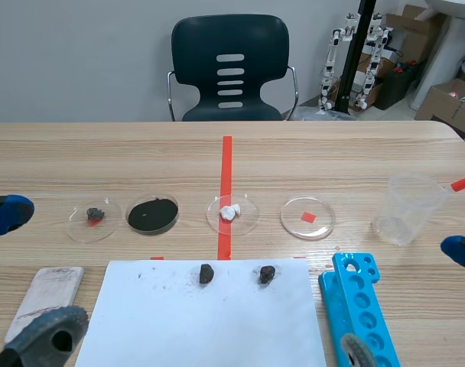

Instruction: Return to the home posture

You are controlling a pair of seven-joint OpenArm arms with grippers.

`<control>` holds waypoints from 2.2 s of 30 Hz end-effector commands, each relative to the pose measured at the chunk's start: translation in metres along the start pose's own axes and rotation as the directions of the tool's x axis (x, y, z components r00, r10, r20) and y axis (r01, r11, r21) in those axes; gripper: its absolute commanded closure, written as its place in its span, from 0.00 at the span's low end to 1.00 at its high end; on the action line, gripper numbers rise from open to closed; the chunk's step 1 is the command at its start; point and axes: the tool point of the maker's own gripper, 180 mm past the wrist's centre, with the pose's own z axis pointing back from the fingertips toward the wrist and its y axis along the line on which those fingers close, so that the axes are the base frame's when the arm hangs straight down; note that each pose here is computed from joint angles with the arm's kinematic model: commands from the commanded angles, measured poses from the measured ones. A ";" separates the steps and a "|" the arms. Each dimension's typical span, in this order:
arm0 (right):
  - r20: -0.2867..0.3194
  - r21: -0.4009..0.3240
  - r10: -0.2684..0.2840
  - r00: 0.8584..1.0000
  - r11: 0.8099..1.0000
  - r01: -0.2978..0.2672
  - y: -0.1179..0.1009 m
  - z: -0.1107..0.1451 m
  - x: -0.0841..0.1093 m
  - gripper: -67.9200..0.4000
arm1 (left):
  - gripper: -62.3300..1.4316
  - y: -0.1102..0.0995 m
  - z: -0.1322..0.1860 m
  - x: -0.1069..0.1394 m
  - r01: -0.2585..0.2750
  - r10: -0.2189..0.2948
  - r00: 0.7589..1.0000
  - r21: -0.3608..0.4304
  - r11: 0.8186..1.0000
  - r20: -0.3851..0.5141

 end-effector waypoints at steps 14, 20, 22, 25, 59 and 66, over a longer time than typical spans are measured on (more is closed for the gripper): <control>0.066 0.020 -0.011 0.998 1.000 0.010 0.006 0.005 0.024 0.06 | 0.00 -0.001 -0.002 0.006 -0.007 0.007 0.999 0.004 1.000 0.032; 0.080 0.020 -0.005 0.997 1.000 0.003 0.006 0.003 0.030 0.06 | 0.00 -0.001 -0.002 0.006 -0.007 0.007 0.999 0.004 1.000 0.032; 0.071 0.020 -0.005 0.997 1.000 0.003 0.006 0.002 0.028 0.06 | 0.00 -0.001 -0.002 0.006 -0.007 0.007 0.999 0.004 1.000 0.032; 0.069 0.020 -0.005 0.998 1.000 0.003 0.006 0.002 0.028 0.06 | 0.00 -0.001 -0.002 0.006 -0.007 0.007 0.999 0.004 1.000 0.032; 0.069 0.021 -0.005 0.998 1.000 0.003 0.006 0.002 0.028 0.06 | 0.00 -0.001 -0.002 0.006 -0.007 0.007 0.999 0.004 1.000 0.032; 0.069 0.021 -0.005 0.998 1.000 0.003 0.006 0.002 0.028 0.06 | 0.00 -0.001 -0.002 0.006 -0.007 0.007 0.999 0.004 1.000 0.032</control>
